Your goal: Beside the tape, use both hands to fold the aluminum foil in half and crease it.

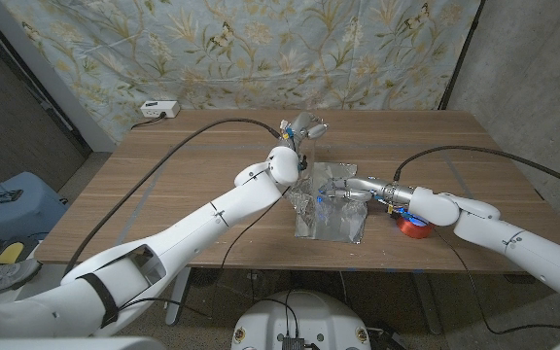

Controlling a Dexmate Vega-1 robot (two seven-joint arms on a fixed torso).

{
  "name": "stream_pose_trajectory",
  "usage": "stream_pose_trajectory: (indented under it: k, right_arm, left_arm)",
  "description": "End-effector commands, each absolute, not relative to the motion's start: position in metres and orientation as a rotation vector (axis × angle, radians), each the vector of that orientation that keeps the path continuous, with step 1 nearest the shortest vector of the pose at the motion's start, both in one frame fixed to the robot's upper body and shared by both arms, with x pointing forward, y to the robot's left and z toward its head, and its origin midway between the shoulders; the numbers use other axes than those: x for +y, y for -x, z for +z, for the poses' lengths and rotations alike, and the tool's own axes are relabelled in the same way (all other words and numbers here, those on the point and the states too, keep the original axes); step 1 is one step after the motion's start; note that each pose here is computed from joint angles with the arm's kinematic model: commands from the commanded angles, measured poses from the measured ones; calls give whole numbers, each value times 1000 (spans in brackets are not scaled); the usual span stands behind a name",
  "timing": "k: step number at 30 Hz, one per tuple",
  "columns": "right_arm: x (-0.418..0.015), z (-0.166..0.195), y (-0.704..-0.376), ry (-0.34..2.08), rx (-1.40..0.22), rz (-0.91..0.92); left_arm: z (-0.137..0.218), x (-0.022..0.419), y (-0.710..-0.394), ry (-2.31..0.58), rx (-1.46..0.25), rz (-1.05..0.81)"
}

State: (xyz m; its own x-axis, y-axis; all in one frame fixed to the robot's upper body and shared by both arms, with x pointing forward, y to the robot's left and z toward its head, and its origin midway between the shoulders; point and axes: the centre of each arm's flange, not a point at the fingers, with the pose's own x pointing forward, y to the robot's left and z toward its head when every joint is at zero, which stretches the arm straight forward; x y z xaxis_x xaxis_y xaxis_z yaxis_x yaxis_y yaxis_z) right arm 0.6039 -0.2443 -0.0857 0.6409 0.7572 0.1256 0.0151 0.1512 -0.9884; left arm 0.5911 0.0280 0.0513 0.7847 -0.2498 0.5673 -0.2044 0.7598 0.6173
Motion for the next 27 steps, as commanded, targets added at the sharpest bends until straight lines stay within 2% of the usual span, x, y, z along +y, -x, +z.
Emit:
stream_pose_trajectory:
  k: [1, 17, 27]
  right_arm:
    - [-246, -88, -604, 1324, -713, 603]
    - [-251, -81, -603, 1345, -711, 623]
    - [-253, -78, -601, 1342, -716, 656]
  left_arm:
    - [37, 25, -595, -700, -774, -54]
    - [26, 28, -608, -757, -798, -107]
    - [50, 16, -621, -973, -573, -302]
